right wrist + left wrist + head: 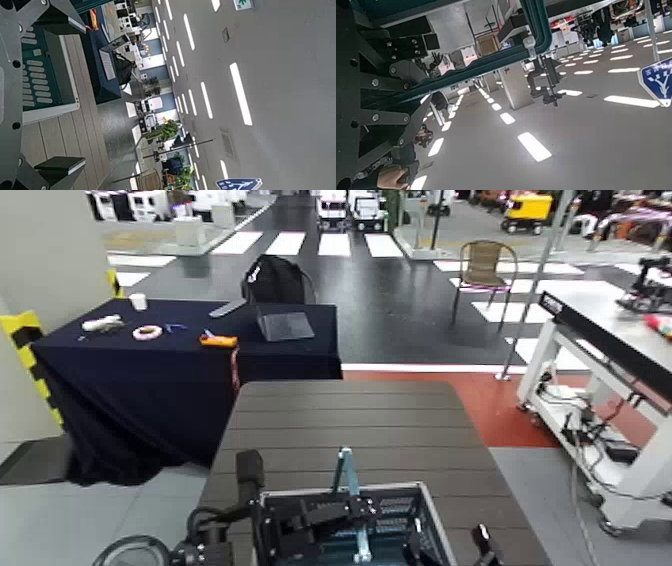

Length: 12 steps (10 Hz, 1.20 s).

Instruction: Place the crate on the table.

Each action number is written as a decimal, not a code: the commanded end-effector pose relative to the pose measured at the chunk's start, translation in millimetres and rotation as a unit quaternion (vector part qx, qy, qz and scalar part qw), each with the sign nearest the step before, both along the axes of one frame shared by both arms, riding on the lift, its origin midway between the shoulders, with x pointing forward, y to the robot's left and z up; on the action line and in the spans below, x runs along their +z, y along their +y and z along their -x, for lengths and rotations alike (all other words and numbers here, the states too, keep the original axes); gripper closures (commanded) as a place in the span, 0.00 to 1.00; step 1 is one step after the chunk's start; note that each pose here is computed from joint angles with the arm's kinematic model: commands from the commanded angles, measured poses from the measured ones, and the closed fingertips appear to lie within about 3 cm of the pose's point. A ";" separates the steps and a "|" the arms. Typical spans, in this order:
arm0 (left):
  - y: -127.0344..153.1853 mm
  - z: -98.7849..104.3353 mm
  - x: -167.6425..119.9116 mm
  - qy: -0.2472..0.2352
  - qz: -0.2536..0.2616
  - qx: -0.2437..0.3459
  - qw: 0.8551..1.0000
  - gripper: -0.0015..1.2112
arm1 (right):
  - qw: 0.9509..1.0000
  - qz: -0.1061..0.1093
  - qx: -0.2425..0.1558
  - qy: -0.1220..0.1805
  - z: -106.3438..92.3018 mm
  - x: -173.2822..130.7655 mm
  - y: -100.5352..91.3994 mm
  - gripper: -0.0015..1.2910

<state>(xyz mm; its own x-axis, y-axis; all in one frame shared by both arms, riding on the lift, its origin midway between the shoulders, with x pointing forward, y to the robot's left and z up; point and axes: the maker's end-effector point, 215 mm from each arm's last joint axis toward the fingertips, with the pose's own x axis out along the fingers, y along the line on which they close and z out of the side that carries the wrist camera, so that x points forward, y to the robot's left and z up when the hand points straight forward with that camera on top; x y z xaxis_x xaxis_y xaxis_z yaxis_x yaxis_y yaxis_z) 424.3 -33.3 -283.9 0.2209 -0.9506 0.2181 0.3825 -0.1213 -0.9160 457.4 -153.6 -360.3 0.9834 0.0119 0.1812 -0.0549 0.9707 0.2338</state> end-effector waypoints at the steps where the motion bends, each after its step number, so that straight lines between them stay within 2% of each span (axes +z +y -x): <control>1: 0.4 0.0 0.1 0.000 0.000 0.000 1.000 0.99 | 1.000 0.000 0.000 -0.001 -0.1 0.7 0.0 0.11; 4: 2.8 -4.1 1.4 -0.003 -0.007 0.000 1.000 0.99 | 1.000 -0.001 0.000 -0.001 -0.1 0.8 0.4 0.11; 8: 1.7 -20.3 0.2 -0.009 -0.027 -0.004 1.000 0.99 | 1.000 -0.001 0.000 -0.001 0.2 0.4 1.0 0.11; 12: 2.3 -46.2 -8.7 -0.024 -0.055 -0.012 0.998 0.99 | 1.000 -0.002 0.002 -0.001 -0.8 0.9 3.8 0.11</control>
<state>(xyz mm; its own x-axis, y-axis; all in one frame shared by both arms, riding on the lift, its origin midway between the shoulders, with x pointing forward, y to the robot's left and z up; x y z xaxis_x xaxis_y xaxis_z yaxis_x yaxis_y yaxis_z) 465.2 -31.4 -288.9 0.1854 -0.9732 0.1364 0.4218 -0.0466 -0.9055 458.0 -150.1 -359.6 0.9831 0.0153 0.1826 -0.0592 0.9696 0.2375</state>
